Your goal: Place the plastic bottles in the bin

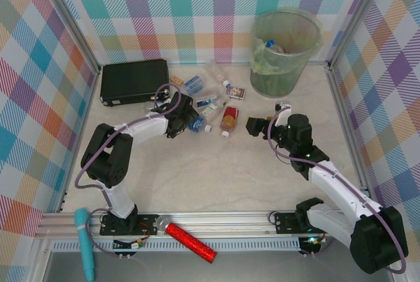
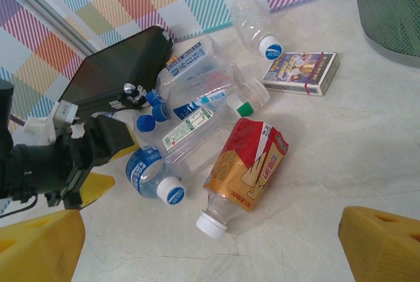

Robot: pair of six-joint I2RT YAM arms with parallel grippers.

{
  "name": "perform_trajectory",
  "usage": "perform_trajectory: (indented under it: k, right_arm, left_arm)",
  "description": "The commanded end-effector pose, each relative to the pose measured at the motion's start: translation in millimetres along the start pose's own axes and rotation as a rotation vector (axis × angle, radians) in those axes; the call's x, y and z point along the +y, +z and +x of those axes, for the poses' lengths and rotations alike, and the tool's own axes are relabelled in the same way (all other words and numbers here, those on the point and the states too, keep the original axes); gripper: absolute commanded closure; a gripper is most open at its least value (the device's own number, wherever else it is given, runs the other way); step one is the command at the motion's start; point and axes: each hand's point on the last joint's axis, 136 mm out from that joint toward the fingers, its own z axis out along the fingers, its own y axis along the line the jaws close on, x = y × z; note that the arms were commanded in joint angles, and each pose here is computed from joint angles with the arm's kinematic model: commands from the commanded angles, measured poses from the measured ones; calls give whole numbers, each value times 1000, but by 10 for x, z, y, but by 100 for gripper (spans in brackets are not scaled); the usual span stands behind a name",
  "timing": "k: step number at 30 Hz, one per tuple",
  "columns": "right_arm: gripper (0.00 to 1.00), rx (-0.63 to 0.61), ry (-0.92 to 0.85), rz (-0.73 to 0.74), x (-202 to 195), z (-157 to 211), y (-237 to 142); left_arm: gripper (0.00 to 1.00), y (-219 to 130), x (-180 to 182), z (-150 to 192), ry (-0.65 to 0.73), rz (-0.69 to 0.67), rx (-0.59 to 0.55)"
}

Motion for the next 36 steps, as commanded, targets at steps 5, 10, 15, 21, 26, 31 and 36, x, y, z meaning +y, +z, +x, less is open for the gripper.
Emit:
perform_trajectory:
  k: [5,10,15,21,26,31,36]
  right_arm:
    - [1,-10,4,-42,96,-17,12]
    - [1,-8,3,-42,100,-14,24]
    - [1,-1,4,-45,104,-1,39]
    - [1,-8,0,-46,116,-20,16]
    - [1,5,-3,-79,187,-18,18]
    - [1,51,17,-152,331,3,72]
    - [1,103,77,-305,623,5,42]
  left_arm:
    - [8,224,-22,-171,-63,3,-40]
    - [10,277,0,-220,-66,1,-44]
    - [20,285,23,-273,-70,16,-59]
    - [41,247,-27,-274,-85,76,-49]
    - [40,55,-92,-272,-84,132,-49]
    - [40,-289,-231,-254,-1,192,-78]
    - [39,-683,-482,-152,180,286,-114]
